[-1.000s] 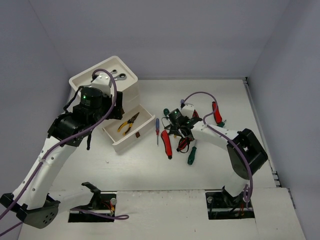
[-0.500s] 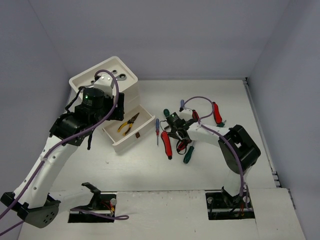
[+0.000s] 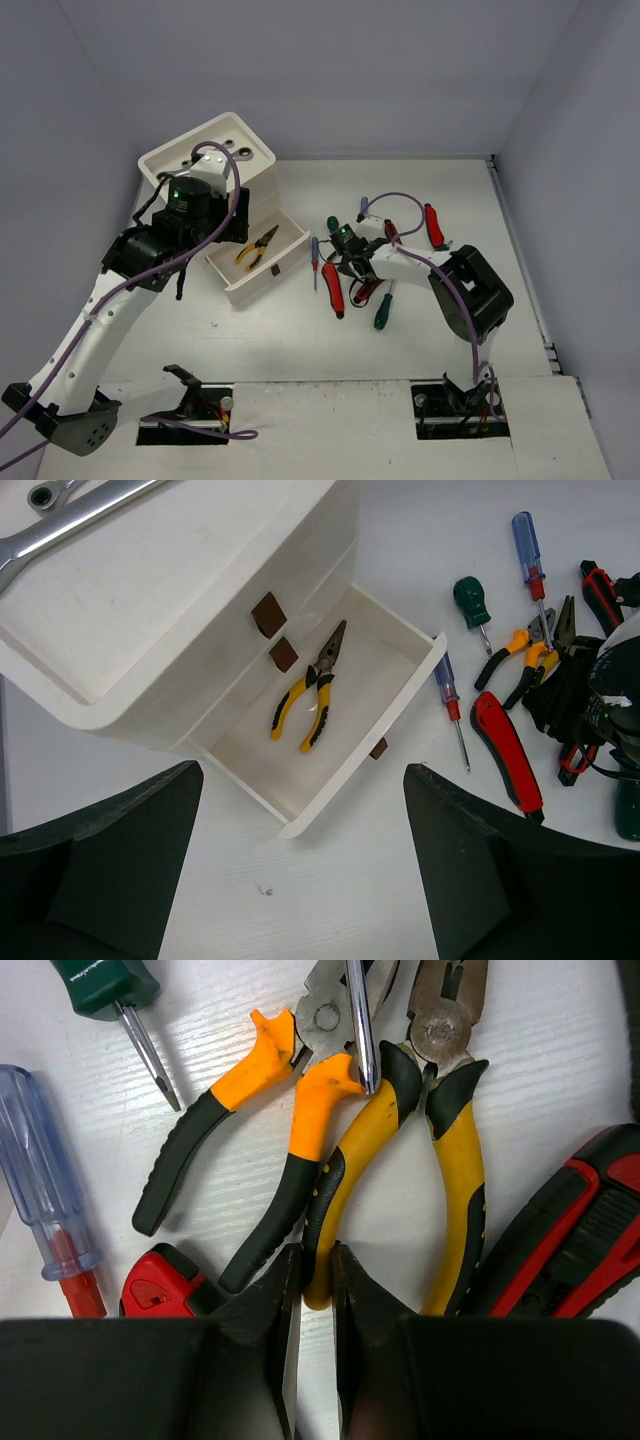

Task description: Sort the tools into containers

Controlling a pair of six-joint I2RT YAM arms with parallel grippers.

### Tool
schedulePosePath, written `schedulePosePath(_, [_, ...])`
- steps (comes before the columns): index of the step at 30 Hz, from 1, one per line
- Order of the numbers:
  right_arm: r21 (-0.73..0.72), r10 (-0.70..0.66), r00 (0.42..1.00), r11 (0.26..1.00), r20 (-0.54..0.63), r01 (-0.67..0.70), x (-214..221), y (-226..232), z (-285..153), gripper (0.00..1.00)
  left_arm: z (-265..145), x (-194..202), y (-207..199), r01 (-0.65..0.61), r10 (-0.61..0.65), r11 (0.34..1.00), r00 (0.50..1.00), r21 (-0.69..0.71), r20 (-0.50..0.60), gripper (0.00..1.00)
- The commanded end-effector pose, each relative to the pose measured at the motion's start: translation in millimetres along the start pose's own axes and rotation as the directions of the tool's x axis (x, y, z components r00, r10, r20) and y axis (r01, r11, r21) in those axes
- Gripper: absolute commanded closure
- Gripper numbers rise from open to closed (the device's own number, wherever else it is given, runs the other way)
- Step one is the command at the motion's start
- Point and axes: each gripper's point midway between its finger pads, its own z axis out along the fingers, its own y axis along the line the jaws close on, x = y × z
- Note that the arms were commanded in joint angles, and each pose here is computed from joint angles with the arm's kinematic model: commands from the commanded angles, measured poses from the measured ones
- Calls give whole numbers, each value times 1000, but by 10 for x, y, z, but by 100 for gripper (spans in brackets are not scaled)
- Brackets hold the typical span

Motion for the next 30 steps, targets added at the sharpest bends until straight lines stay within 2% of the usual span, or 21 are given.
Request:
schedulePosePath(1, [41,1,999,999,45,-2,-98,-188,-104,100,-36,-134,-28,34,-34,999,998,12,48,22])
schedulePosePath(13, [-99,25,978,995,208,-4,-577,226,-932,100,8,-212,-37,35,-36,999,998,4,53,22])
schedulePosePath(22, [-278,22,978,960,207,37,-573,1194,-1293,100,-87,-300,63,27,-23,999,996,-35,91,22])
schedulePosePath(26, [-377,79,976,926,202,3,-667,1781,-1476,100,-174,-330,145,27,-20,998,993,-63,116,22])
schedulePosePath(30, [-426,116,980,904,164,-36,-579,2252,-1415,100,-233,-339,215,24,-12,996,992,-88,129,22])
